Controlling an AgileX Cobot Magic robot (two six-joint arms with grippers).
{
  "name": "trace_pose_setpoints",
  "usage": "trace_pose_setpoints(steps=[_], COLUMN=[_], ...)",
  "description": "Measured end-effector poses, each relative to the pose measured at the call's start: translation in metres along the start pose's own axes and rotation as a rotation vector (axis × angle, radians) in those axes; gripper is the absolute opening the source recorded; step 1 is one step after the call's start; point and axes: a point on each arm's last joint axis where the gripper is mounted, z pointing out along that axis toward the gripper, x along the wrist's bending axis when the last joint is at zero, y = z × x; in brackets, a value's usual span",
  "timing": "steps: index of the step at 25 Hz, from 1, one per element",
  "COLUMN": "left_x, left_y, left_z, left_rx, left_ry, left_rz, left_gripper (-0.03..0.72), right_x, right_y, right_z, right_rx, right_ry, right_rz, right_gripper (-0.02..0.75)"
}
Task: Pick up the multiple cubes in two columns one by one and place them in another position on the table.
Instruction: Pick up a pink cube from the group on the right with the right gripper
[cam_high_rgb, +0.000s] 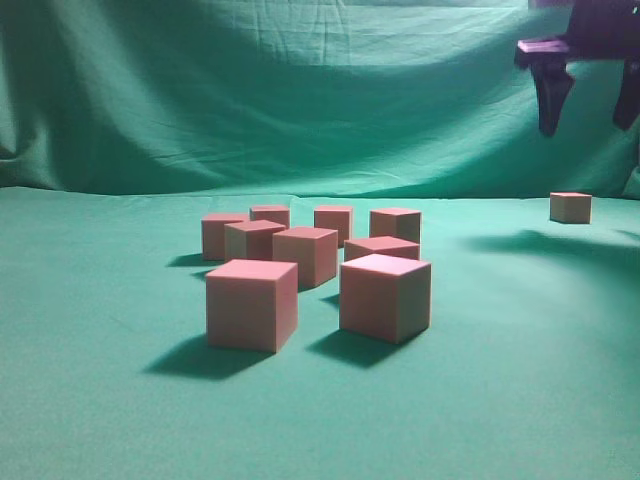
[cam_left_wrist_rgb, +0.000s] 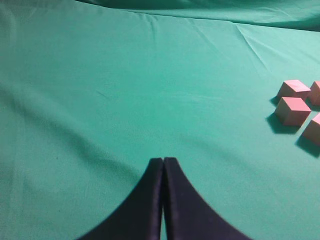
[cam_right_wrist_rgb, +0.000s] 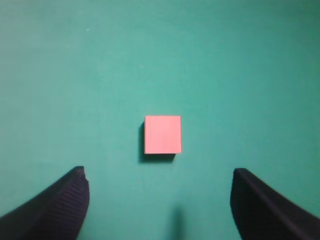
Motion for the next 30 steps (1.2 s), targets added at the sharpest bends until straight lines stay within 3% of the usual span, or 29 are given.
trace_pose_setpoints(steps=[9, 15, 23, 29, 30], left_x=[0.0, 0.0, 0.0, 0.0, 0.0], left_y=[0.0, 0.0, 0.0, 0.0, 0.0], left_z=[0.0, 0.0, 0.0, 0.0, 0.0], left_rx=[0.0, 0.0, 0.0, 0.0, 0.0], left_ry=[0.0, 0.0, 0.0, 0.0, 0.0], left_rz=[0.0, 0.0, 0.0, 0.0, 0.0], left_gripper=[0.0, 0.0, 0.0, 0.0, 0.0], right_x=[0.005, -0.011, -0.012, -0.012, -0.012], right_y=[0.007, 0.002, -0.004, -0.004, -0.004], right_z=[0.059, 0.073, 0.092, 0.095, 0.095], right_rx=[0.079, 0.103, 0.113, 0.11, 0.11], right_ry=[0.014, 0.017, 0.116, 0.119, 0.121], right_rz=[0.017, 0.062, 0.098, 0.083, 0.083], right_gripper=[0.576, 0.576, 0.576, 0.28, 0.26])
